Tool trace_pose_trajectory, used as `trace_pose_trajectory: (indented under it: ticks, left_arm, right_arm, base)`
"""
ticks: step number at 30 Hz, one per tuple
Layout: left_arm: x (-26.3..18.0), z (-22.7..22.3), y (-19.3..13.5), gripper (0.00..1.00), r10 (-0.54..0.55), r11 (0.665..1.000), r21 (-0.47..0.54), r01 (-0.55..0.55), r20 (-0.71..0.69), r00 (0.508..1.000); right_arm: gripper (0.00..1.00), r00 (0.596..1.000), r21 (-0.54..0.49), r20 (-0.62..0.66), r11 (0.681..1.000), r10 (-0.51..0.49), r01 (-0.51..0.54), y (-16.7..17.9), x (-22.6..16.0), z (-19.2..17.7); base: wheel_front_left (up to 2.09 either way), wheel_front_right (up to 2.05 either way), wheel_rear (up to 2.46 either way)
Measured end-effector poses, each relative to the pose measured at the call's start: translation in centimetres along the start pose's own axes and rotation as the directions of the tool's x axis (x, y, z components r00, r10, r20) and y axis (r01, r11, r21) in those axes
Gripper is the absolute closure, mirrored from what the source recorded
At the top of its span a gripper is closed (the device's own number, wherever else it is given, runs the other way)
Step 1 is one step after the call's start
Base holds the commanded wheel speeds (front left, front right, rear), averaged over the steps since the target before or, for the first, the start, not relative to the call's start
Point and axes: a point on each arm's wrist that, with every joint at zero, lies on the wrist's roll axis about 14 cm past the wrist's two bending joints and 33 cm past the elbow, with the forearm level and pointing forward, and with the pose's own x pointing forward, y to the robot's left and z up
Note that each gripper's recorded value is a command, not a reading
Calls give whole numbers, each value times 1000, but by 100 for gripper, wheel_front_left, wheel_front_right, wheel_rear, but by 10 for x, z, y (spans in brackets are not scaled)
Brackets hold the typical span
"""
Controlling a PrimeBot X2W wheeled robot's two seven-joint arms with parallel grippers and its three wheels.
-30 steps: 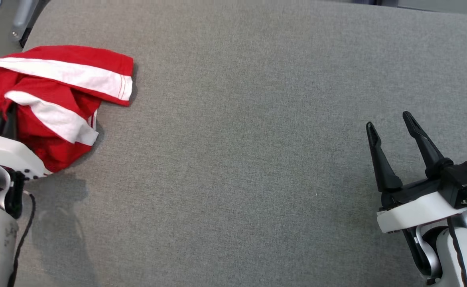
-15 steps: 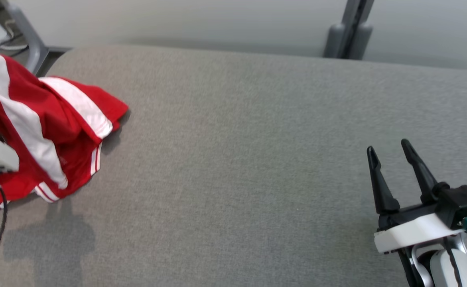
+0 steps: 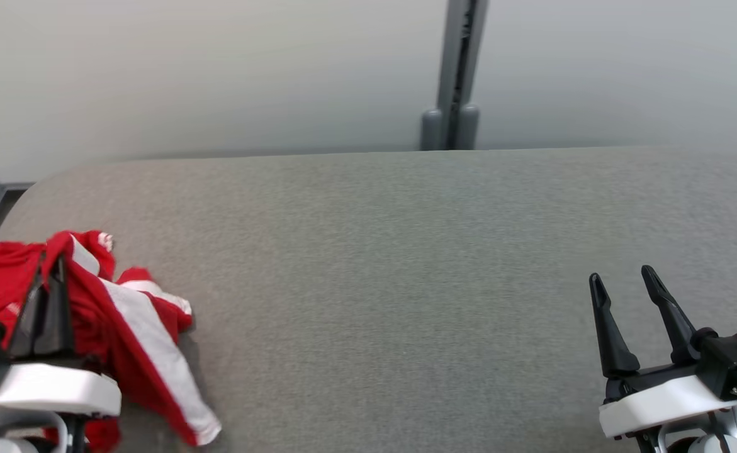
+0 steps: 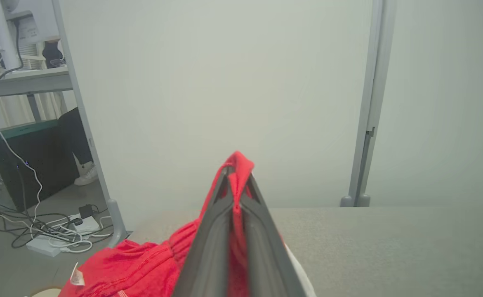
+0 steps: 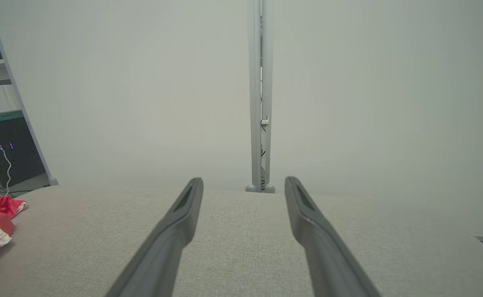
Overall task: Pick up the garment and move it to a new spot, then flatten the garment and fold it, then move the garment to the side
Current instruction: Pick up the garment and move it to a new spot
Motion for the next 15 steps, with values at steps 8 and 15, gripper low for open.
trace_pose_trajectory:
  ticks: [8, 15]
  left_arm:
    - [2, -1, -88, 100, -219, 971, -100, 217, -8, 976]
    - [27, 7, -198, 100, -507, 846, -156, 509, 56, 860]
  right_arm:
    - [0, 995, -17, 24, 995, -100, 101, -30, -20, 14]
    - [0, 982, -30, 25, 981, -189, 190, -57, -32, 16]
  base:
    - [0, 0, 0]
    - [0, 0, 0]
